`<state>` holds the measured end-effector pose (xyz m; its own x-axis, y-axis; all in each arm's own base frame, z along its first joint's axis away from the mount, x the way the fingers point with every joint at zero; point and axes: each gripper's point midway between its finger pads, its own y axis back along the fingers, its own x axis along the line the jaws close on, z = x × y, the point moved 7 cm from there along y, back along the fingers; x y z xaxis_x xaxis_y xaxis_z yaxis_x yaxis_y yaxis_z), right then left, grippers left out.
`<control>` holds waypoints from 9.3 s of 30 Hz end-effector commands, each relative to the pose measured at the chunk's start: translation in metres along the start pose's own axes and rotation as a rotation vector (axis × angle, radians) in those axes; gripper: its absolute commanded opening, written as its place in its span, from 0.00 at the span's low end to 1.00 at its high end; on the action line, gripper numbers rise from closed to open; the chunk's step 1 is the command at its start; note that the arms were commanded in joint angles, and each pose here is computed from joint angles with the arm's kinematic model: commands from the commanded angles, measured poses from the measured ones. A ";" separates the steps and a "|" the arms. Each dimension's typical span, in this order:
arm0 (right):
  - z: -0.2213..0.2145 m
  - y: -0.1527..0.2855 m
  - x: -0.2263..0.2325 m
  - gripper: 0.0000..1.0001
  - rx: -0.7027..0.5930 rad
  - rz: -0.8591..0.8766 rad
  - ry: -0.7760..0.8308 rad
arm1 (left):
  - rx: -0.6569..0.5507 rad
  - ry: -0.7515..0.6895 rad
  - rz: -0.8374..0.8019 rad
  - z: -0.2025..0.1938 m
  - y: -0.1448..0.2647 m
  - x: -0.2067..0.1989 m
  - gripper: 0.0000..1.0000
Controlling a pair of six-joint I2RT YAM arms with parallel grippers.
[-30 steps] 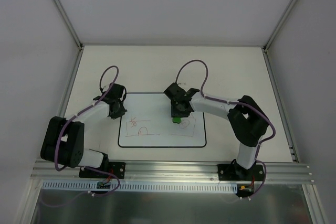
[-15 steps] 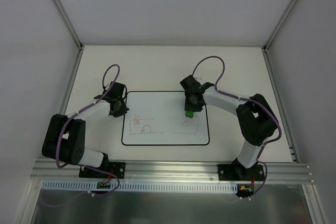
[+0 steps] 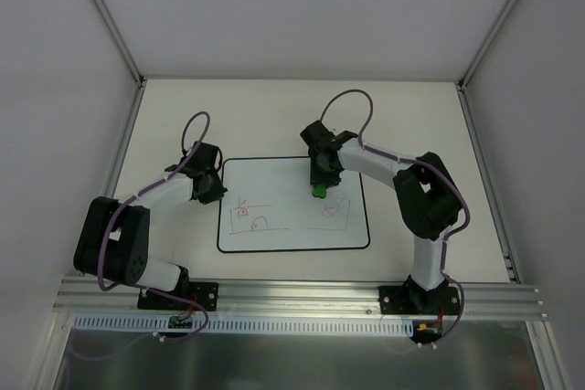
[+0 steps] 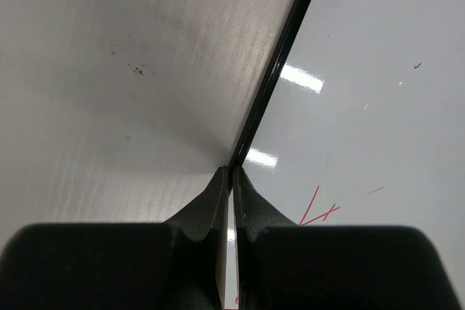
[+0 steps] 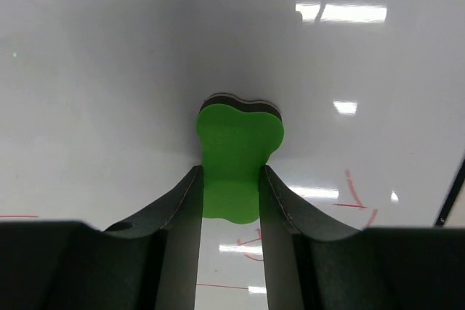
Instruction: Erase the whiteboard
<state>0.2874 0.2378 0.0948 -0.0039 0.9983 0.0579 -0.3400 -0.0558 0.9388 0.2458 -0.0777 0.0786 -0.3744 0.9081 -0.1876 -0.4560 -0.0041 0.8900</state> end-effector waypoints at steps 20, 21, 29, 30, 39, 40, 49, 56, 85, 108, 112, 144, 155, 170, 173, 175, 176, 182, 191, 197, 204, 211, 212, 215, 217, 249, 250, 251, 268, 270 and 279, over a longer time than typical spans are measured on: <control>-0.057 0.004 -0.065 0.00 0.114 -0.060 -0.061 | 0.158 -0.032 0.079 -0.033 -0.006 0.017 0.00; -0.062 0.001 -0.054 0.00 0.131 -0.049 -0.035 | 0.158 -0.033 0.077 -0.033 -0.006 0.016 0.00; -0.100 0.003 0.034 0.00 0.193 0.077 0.133 | 0.164 -0.032 0.076 -0.034 -0.006 0.016 0.00; -0.100 0.003 0.029 0.00 0.181 0.057 0.127 | 0.166 -0.031 0.071 -0.034 -0.006 0.015 0.00; -0.087 0.019 -0.089 0.00 0.096 -0.167 -0.056 | 0.165 -0.030 0.073 -0.033 -0.007 0.015 0.00; -0.091 0.018 -0.102 0.00 0.111 -0.191 -0.078 | 0.165 -0.030 0.073 -0.034 -0.006 0.015 0.00; -0.102 0.016 -0.046 0.00 0.149 -0.084 0.027 | 0.162 -0.027 0.073 -0.033 -0.007 0.015 0.00; -0.135 0.022 0.054 0.01 0.216 0.089 0.209 | 0.165 -0.023 0.068 -0.032 -0.007 0.013 0.00; -0.118 0.031 -0.129 0.00 0.157 -0.151 -0.184 | 0.180 -0.017 0.055 -0.032 -0.007 0.010 0.00; -0.140 0.022 0.128 0.04 0.228 0.180 0.255 | 0.199 -0.019 0.023 -0.035 -0.005 0.006 0.00; -0.126 0.034 0.117 0.30 0.122 0.151 0.264 | 0.174 -0.020 -0.012 -0.029 0.002 0.001 0.02; -0.067 0.037 -0.145 0.56 0.014 0.038 -0.158 | 0.144 -0.261 -0.106 -0.101 0.080 -0.089 0.91; -0.076 0.015 -0.145 0.36 0.100 0.107 -0.166 | 0.141 -0.265 -0.027 -0.114 0.063 -0.100 0.83; -0.082 0.017 -0.145 0.06 0.095 0.126 -0.180 | 0.126 -0.212 0.001 -0.116 0.060 -0.103 0.64; -0.084 0.016 -0.145 0.05 0.096 0.131 -0.180 | 0.119 -0.206 0.004 -0.115 0.060 -0.103 0.62; -0.084 0.016 -0.145 0.05 0.091 0.132 -0.180 | 0.112 -0.207 0.013 -0.114 0.060 -0.102 0.60; -0.083 0.017 -0.145 0.05 0.089 0.132 -0.180 | 0.109 -0.206 0.014 -0.113 0.060 -0.102 0.59; -0.083 0.017 -0.145 0.04 0.086 0.136 -0.180 | 0.084 -0.212 0.040 -0.109 0.062 -0.101 0.53; -0.084 0.016 -0.145 0.04 0.085 0.137 -0.179 | 0.093 -0.227 0.074 -0.109 0.060 -0.100 0.46; -0.084 0.016 -0.145 0.04 0.085 0.135 -0.178 | 0.104 -0.236 0.096 -0.112 0.056 -0.097 0.45; -0.084 0.016 -0.145 0.04 0.084 0.136 -0.176 | 0.103 -0.245 0.109 -0.112 0.054 -0.099 0.45; -0.085 0.016 -0.146 0.03 0.087 0.130 -0.175 | 0.112 -0.259 0.131 -0.113 0.048 -0.098 0.21; -0.085 0.016 -0.146 0.03 0.084 0.129 -0.175 | 0.116 -0.262 0.135 -0.114 0.046 -0.097 0.18; -0.085 0.016 -0.146 0.00 0.084 0.127 -0.176 | 0.132 -0.264 0.160 -0.116 0.043 -0.086 0.04; -0.085 0.016 -0.147 0.00 0.086 0.121 -0.175 | 0.141 -0.255 0.185 -0.115 0.039 -0.075 0.00; -0.084 0.015 -0.147 0.00 0.089 0.110 -0.184 | 0.249 -0.503 0.099 -0.107 0.013 -0.159 0.00; -0.083 0.015 -0.147 0.00 0.089 0.111 -0.184 | 0.247 -0.499 0.118 -0.103 0.012 -0.153 0.00; -0.084 0.015 -0.147 0.00 0.091 0.110 -0.184 | 0.246 -0.486 0.132 -0.097 0.013 -0.147 0.00; -0.082 0.015 -0.147 0.00 0.087 0.113 -0.180 | 0.261 -0.274 0.315 -0.014 -0.007 -0.060 0.00; -0.083 0.015 -0.147 0.00 0.089 0.112 -0.180 | 0.300 -0.289 0.290 -0.018 -0.013 -0.070 0.00; -0.081 0.014 -0.147 0.00 0.086 0.108 -0.183 | 0.302 -0.491 0.156 -0.043 -0.012 -0.149 0.00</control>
<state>0.2127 0.0984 0.0805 0.1141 0.9553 0.2728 -0.2983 -0.2290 0.9266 0.2774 -0.2047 0.0948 -0.0509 0.9893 0.1370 -0.1754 -0.1439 0.9739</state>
